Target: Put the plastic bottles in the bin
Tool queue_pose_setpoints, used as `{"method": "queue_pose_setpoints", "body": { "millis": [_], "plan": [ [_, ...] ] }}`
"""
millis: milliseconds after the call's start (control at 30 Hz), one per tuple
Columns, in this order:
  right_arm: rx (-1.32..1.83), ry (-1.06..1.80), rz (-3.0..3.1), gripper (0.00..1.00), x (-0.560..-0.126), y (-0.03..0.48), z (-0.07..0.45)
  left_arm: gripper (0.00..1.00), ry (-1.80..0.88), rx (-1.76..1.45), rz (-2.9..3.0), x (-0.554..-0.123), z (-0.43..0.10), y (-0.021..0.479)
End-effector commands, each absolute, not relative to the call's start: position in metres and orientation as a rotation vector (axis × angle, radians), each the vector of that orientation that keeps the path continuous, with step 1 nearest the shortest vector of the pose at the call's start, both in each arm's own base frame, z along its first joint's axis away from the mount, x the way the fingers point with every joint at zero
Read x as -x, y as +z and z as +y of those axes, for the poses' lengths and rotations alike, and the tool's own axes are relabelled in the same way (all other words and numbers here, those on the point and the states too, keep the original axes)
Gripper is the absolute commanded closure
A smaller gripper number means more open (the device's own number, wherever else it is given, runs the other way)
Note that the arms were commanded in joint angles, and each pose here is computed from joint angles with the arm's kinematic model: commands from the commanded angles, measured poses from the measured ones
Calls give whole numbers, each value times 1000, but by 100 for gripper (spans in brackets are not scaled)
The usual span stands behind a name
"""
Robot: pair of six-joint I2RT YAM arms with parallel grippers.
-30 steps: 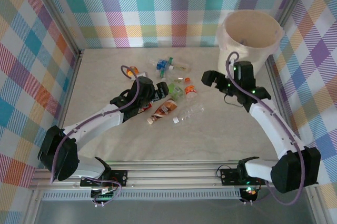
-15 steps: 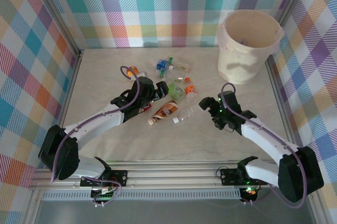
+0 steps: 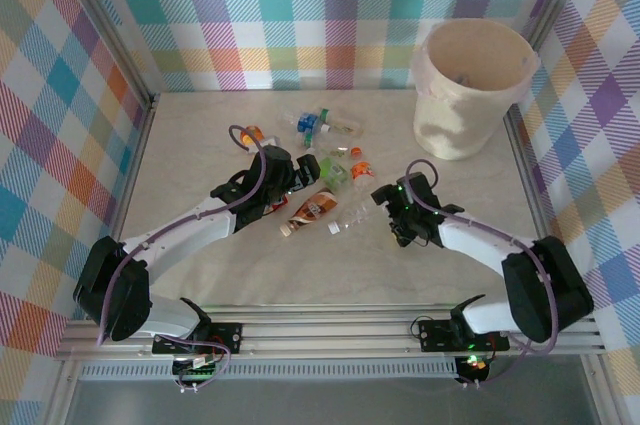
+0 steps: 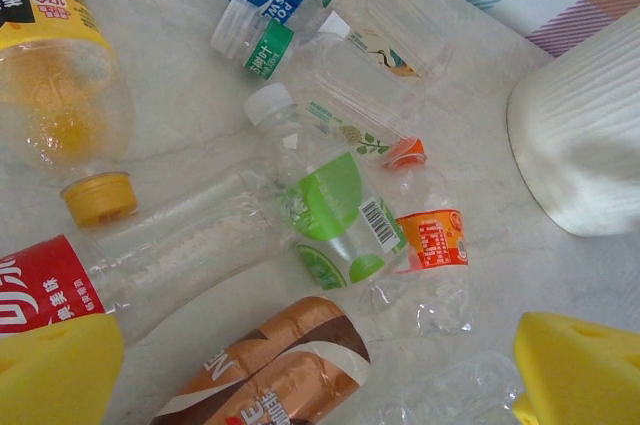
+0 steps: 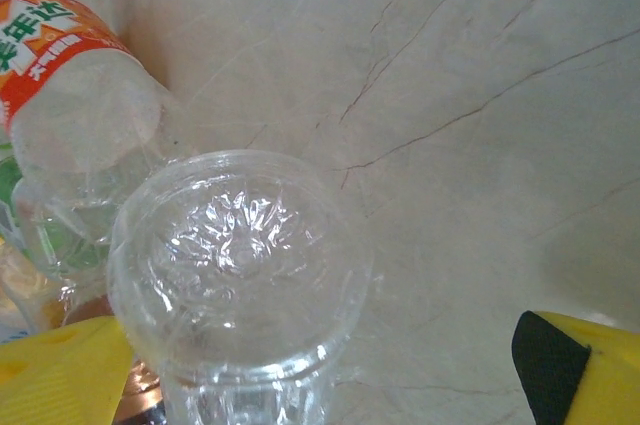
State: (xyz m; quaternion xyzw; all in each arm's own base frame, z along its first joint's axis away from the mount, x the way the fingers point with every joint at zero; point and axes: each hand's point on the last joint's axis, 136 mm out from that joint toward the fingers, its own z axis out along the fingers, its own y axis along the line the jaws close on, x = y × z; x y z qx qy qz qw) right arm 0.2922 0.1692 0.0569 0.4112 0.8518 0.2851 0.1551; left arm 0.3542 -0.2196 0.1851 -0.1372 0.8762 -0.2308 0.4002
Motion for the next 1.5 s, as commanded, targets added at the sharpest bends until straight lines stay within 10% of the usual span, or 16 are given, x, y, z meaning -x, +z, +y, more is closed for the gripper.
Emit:
{"method": "queue_pose_setpoints", "body": {
  "millis": [0,900,1467],
  "plan": [
    [-1182,910,2409,2,-309,66,188,0,-557,379,2211,-357,-214,181],
    [-930,811,2407,45,-315,49,183,0,-535,402,2209,-351,-204,177],
    [-392,731,1985,59,-352,223,163,0,-699,294,2183,-357,-236,189]
  ]
}}
